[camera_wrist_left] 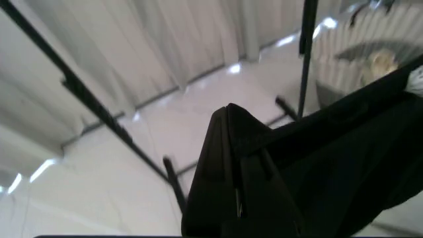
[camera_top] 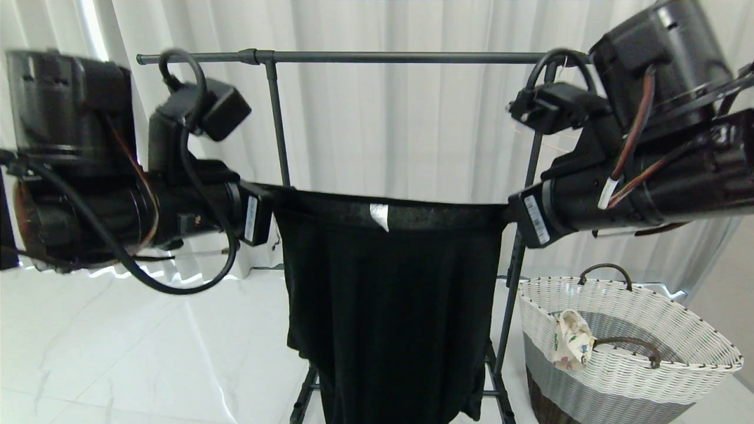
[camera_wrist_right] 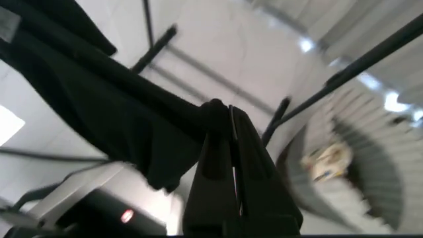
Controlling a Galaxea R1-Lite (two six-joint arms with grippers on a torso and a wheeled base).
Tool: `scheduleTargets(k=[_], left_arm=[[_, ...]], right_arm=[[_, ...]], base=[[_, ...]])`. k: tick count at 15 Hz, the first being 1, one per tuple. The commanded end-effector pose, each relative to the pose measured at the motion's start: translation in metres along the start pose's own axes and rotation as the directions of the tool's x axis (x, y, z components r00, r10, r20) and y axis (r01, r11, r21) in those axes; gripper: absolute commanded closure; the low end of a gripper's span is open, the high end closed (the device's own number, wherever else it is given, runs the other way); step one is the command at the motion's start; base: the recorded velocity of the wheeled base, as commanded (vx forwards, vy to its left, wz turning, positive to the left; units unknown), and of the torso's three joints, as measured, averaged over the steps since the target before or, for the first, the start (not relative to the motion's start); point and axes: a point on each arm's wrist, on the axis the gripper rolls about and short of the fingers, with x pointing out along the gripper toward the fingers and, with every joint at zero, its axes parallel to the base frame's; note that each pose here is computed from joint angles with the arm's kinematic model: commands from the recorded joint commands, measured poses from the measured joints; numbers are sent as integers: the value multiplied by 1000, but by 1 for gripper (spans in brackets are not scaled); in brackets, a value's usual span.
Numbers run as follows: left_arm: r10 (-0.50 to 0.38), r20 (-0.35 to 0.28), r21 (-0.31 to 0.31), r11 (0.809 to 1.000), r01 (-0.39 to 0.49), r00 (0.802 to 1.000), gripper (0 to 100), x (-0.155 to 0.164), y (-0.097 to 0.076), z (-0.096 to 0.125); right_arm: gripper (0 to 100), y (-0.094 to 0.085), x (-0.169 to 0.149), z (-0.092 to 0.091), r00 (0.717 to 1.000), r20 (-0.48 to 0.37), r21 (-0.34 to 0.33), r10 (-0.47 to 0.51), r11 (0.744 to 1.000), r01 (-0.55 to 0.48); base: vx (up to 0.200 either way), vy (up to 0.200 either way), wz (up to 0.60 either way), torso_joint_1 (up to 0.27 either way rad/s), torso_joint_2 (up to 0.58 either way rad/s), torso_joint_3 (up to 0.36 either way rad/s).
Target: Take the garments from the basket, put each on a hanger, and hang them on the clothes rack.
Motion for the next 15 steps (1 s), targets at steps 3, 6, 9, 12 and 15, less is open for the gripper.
scheduleTargets(k=[3, 6, 9, 12, 15], left_arm=[[-108, 86, 45, 993, 105, 990, 100, -27, -18, 73], [-130, 81, 55, 991, 126, 988, 100, -33, -23, 76], [-159, 82, 194, 971, 141, 984, 100, -25, -28, 76], [-192, 193, 241, 960, 143, 962, 100, 5, -28, 92], [-198, 239, 249, 959, 137, 951, 100, 19, -31, 104]], right_arm=[[100, -29, -41, 40, 984, 168, 21, -58, 998, 55], [100, -33, -50, 40, 983, 173, 30, -68, 998, 63], [100, -39, -82, 28, 989, 142, 33, -33, 999, 28], [100, -36, -128, 9, 974, 101, -7, 205, 979, -205], [100, -22, -135, 5, 946, 78, -53, 316, 949, -312]], base=[[0, 0, 0, 0, 0, 0], [0, 0, 0, 0, 0, 0], [0, 0, 0, 0, 0, 0], [0, 0, 0, 0, 0, 0], [0, 0, 0, 0, 0, 0]])
